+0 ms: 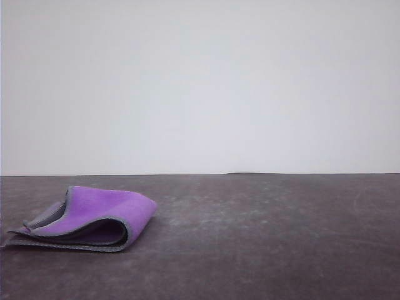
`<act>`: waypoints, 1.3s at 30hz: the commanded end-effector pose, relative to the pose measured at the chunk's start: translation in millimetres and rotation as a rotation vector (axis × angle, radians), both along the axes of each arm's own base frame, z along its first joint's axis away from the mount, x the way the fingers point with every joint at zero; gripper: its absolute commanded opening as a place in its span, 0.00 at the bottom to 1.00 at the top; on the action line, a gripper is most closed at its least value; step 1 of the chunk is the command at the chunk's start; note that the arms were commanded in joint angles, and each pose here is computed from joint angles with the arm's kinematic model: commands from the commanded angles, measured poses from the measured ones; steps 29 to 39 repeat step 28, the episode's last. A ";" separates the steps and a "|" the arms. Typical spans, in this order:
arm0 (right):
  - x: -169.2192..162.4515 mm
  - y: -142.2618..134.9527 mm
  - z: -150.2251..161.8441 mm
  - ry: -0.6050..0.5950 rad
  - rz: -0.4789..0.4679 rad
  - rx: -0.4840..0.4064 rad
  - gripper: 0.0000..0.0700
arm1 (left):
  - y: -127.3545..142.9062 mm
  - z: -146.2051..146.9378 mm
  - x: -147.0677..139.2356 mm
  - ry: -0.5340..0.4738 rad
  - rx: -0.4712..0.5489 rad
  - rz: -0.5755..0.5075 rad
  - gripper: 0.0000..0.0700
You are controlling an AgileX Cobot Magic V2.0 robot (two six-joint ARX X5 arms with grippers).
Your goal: Fold clothes
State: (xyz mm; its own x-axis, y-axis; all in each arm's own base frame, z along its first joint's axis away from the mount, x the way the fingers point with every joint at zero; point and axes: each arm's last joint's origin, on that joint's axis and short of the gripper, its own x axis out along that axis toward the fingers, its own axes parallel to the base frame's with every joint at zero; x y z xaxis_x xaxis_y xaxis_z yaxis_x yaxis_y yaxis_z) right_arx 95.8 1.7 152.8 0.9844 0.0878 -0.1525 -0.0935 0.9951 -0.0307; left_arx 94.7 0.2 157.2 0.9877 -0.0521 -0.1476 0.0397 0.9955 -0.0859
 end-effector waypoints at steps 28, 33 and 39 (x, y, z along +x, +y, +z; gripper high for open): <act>0.3 0.0 -0.6 -0.005 -0.005 0.013 0.01 | 0.1 -7.1 0.8 0.027 -0.005 0.003 0.02; 0.3 0.0 -0.6 -0.005 -0.005 0.013 0.01 | 0.1 -7.1 0.8 0.027 -0.005 0.003 0.02; 0.3 0.0 -0.6 -0.005 -0.005 0.013 0.01 | 0.1 -7.1 0.8 0.027 -0.005 0.003 0.02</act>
